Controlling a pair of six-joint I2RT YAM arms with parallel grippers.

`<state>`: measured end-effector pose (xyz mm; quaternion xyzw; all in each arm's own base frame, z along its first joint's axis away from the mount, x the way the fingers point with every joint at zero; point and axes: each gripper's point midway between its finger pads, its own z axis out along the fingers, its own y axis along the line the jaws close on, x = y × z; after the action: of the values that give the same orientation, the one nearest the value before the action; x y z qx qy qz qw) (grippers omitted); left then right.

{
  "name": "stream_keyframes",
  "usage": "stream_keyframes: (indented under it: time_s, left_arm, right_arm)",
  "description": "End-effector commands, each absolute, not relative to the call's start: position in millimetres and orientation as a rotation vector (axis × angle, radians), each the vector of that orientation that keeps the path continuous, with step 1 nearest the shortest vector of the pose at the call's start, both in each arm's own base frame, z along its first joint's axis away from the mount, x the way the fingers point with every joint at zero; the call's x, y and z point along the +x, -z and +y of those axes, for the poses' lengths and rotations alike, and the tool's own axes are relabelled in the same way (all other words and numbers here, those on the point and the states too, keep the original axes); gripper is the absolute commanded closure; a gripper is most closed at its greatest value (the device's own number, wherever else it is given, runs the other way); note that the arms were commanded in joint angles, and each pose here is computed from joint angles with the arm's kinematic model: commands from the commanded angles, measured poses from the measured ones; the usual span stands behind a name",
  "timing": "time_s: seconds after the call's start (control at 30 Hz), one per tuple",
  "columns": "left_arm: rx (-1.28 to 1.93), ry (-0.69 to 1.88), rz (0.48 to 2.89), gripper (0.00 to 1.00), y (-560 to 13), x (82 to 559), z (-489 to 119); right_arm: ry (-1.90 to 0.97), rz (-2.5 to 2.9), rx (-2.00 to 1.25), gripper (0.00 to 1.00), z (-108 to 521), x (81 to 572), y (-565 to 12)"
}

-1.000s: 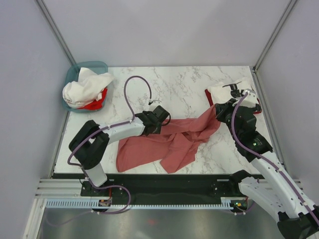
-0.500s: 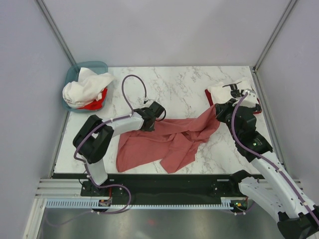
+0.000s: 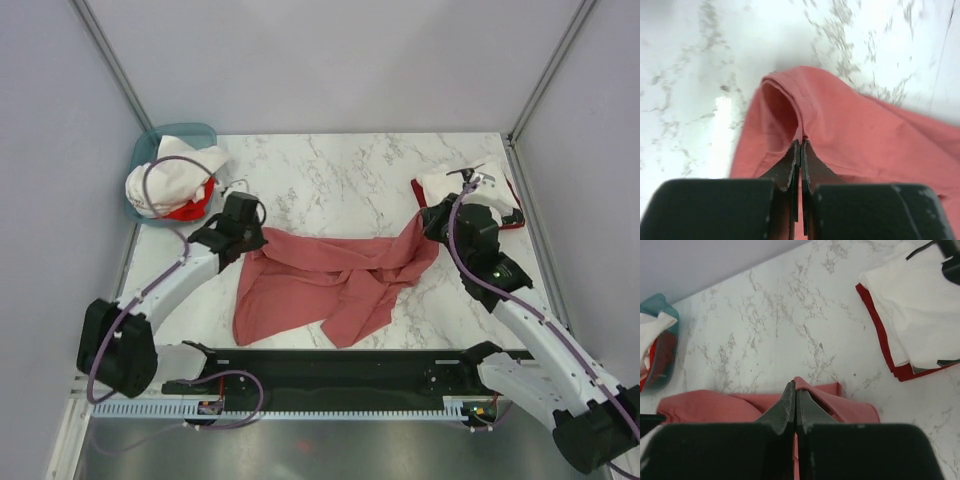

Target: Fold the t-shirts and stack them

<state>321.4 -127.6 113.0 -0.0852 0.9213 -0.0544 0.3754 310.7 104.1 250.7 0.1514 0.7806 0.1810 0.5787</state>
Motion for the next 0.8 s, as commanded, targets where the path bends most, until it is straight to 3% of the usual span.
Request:
stream_keyframes:
  time_s: [0.0,0.07,0.17,0.2,0.27,0.3,0.47,0.67,0.77]
  left_arm:
    - [-0.433,0.396,2.191,0.98,-151.1,329.3,-114.1]
    - [-0.539,0.451,2.125,0.98,-171.1,331.2,-104.6]
    - [-0.652,0.504,2.017,0.98,-226.9,334.3,-82.4]
    - [-0.662,0.528,1.931,0.98,-272.1,340.1,-73.5]
    - [-0.656,0.527,1.914,0.98,-308.6,326.6,-67.3]
    - [-0.622,0.553,1.821,0.98,-360.2,320.3,-64.9]
    - [-0.516,0.614,1.562,0.98,-497.6,235.9,-50.8]
    - [-0.403,0.7,1.292,0.98,-564.9,115.4,-38.1]
    - [-0.414,0.678,1.219,0.98,-572.9,84.3,-25.1]
  right_arm:
    - [-0.493,1.868,0.317,1.0,126.8,332.1,-244.9]
    - [-0.508,1.926,0.317,1.0,130.7,349.2,-234.4]
    - [-0.735,1.943,0.216,1.0,141.3,368.8,-270.3]
    - [-0.853,1.88,0.159,1.0,146.5,366.9,-315.7]
    - [-0.894,1.725,0.13,1.0,128.7,354.2,-390.4]
    - [-0.885,1.675,0.1,1.0,126.8,342.5,-417.5]
    - [-0.849,1.411,-0.047,1.0,117.5,238.6,-560.3]
    - [-0.766,1.062,-0.134,1.0,95.6,94.6,-654.4]
    - [-0.696,0.922,-0.115,1.0,77.6,37.1,-676.0]
